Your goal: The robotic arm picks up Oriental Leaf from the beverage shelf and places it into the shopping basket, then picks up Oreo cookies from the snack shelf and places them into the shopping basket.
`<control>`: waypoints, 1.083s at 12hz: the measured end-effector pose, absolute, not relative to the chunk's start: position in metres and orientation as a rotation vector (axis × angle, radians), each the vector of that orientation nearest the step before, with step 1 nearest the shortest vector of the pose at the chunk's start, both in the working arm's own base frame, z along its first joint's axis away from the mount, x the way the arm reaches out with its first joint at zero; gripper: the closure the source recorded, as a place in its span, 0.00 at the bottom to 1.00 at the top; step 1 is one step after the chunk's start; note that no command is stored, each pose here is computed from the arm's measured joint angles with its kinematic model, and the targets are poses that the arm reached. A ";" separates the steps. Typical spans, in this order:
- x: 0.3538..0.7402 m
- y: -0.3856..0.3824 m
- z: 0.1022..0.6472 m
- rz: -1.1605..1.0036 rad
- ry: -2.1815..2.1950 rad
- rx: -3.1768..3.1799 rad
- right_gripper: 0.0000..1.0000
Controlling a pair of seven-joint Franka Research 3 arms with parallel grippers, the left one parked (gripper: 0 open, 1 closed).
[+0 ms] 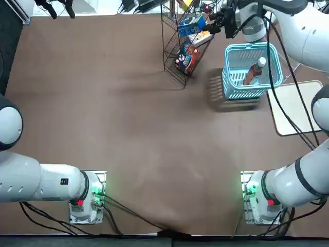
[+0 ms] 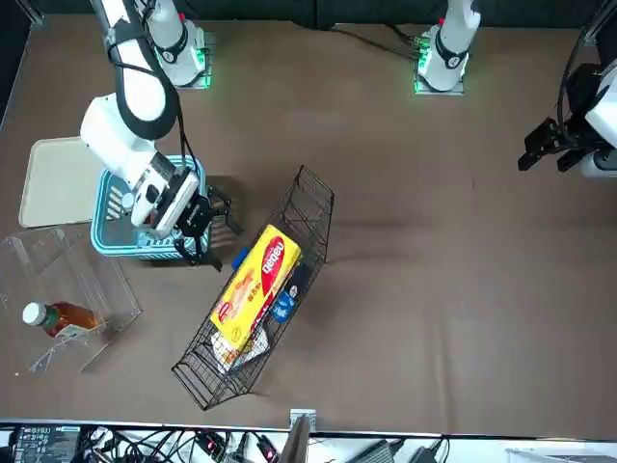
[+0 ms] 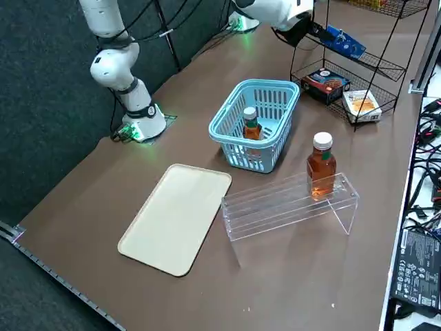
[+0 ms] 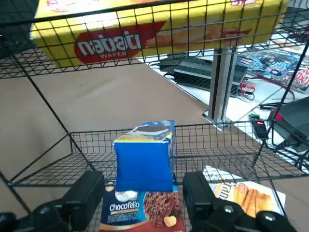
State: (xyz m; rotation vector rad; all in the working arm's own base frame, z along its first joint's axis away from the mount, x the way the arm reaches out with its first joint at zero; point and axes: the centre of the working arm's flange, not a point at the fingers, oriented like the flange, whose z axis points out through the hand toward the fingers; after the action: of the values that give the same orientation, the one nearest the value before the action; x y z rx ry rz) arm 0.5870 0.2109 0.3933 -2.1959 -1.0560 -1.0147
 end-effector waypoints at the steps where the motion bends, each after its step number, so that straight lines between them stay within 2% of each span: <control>1: 0.593 0.217 0.390 -1.017 -1.059 -2.193 0.00; 13: 0.612 0.249 0.376 -1.026 -1.085 -2.180 0.00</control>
State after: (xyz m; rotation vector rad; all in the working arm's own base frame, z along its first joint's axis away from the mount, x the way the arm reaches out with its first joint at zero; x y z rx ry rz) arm 0.6124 0.2485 0.3765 -2.1799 -1.0846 -1.0257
